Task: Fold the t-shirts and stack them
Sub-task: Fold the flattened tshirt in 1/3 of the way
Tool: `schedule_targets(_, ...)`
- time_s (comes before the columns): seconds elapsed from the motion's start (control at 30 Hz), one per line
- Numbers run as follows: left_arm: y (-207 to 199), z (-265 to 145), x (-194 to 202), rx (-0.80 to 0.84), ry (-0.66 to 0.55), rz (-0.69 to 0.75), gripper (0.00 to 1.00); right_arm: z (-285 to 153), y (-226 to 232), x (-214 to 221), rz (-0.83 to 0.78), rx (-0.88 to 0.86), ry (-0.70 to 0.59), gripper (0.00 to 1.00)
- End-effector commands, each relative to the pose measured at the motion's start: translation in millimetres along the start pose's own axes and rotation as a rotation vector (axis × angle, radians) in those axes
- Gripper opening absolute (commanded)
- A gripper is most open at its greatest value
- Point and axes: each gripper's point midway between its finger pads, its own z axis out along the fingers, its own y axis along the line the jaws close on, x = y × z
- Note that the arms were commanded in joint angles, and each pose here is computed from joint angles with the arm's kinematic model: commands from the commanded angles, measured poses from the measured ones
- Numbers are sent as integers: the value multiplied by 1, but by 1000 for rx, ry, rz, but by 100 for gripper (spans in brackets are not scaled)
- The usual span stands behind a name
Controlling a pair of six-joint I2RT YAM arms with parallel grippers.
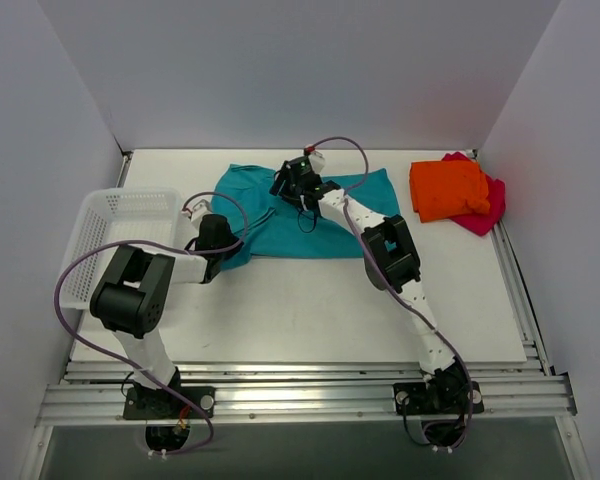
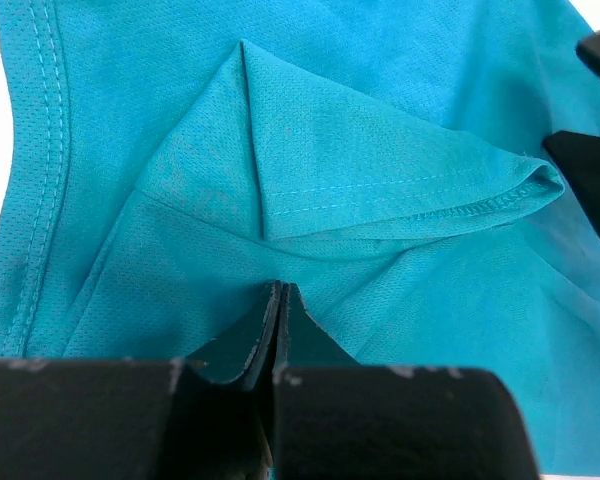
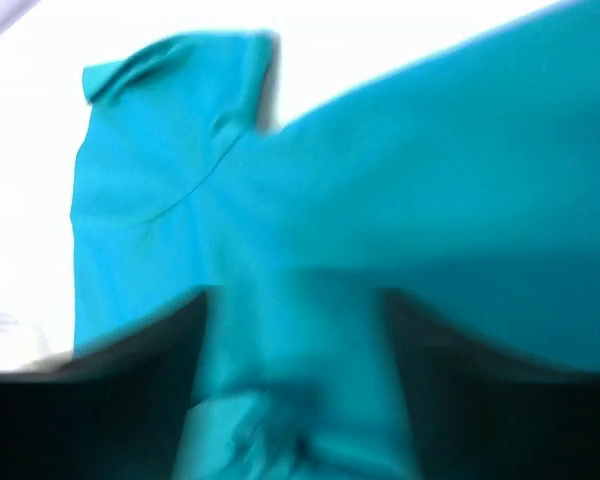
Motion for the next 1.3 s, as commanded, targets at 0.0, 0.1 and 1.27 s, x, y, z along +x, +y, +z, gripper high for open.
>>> schedule_targets(0.0,13,3,8,-38,32,27,2,22,12,-11,63,-141,-11,80)
schedule_targets(0.1,14,3,8,-41,30,30,2,27,20,-11,83,-208,-6,86)
schedule_targets(1.27,-16,-12,-80,-88,-128,45,2,-144,-132,7,38,181,-109,82)
